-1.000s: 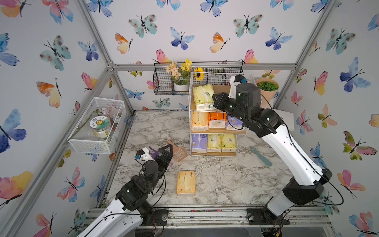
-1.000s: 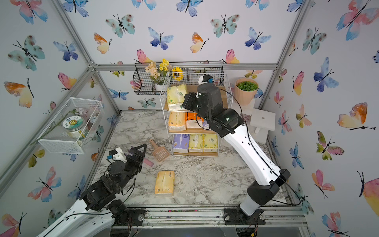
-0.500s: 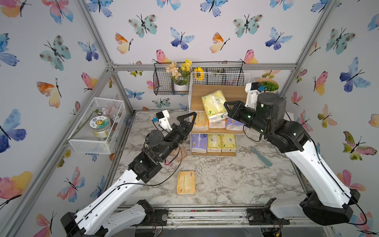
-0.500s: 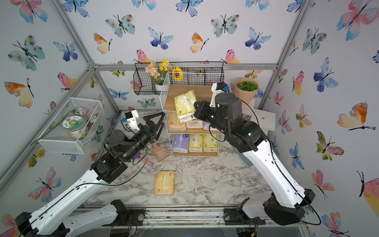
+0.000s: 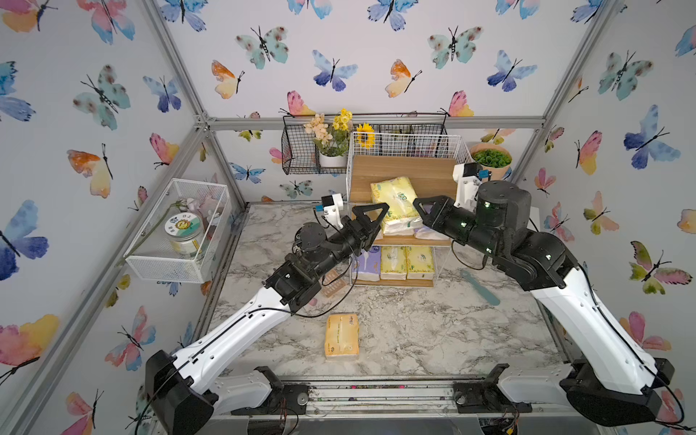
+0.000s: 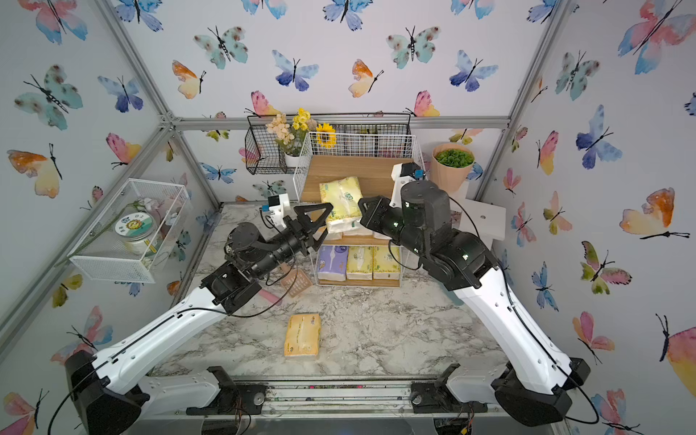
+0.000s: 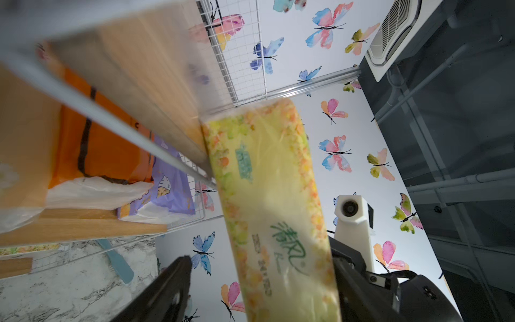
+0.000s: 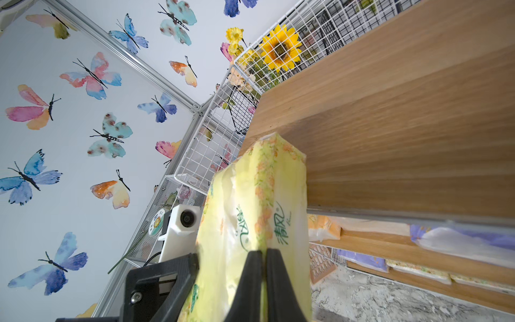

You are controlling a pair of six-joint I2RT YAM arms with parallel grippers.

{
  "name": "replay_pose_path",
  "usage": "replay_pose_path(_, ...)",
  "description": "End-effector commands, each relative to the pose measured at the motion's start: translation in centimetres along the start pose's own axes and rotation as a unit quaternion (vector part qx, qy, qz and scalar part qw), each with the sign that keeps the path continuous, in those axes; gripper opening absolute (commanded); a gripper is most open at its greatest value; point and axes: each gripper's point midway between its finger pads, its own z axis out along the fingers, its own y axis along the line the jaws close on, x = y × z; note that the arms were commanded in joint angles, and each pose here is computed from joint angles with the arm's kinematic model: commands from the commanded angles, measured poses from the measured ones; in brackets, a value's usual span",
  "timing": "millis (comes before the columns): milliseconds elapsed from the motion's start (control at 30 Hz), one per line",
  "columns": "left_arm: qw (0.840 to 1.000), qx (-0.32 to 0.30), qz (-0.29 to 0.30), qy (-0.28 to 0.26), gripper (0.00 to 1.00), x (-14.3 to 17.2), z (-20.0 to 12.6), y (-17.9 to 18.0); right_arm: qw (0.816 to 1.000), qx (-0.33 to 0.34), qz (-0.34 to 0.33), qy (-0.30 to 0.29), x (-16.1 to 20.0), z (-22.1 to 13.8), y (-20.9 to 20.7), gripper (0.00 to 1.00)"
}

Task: Remove the tissue boxes from the shelf
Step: Pick up a box of tissues from the shelf.

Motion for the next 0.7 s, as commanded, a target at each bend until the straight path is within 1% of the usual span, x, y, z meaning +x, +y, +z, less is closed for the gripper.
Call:
replay_pose_path(0, 0.998, 0.053, 0.009, 0.02, 0.69, 0.6, -0.1, -3.4, 1.0, -0.007, 0.003, 0.017, 0.8, -0.7, -0.1, 0.01)
replay_pose_path(233, 0.998, 0.055, 0.011, 0.019, 0.46, 0.9, -0.3, -3.7, 1.0, 0.001, 0.002, 0.022, 1.3, -1.0, -0.8, 0.02)
replay_pose_path(367, 0.998, 0.056, 0.019, 0.028, 0.33, 1.3, -0.4, -3.8, 1.0, -0.003, 0.001, 0.029, 1.7, -1.3, -0.8, 0.09)
replay_pose_path(400, 0.998, 0.057, 0.023, 0.03, 0.31, 1.5, -0.5, -3.8, 1.0, -0.005, 0.0, 0.03, 1.8, -1.6, -0.8, 0.14)
replay_pose_path(467, 0.997, 0.059, 0.032, 0.035, 0.28, 1.6, -0.8, -3.9, 1.0, -0.007, -0.002, 0.03, 1.9, -2.4, -0.9, 0.31)
replay_pose_path(567, 0.995, 0.068, 0.056, 0.041, 0.26, 2.1, -1.8, -3.8, 1.0, -0.011, 0.0, 0.016, 1.8, -4.3, -1.3, 0.49)
replay_pose_path(667, 0.993, 0.078, 0.076, 0.052, 0.24, 3.0, -3.2, -3.3, 1.0, -0.027, 0.004, 0.015, 2.6, -5.7, -1.7, 0.61)
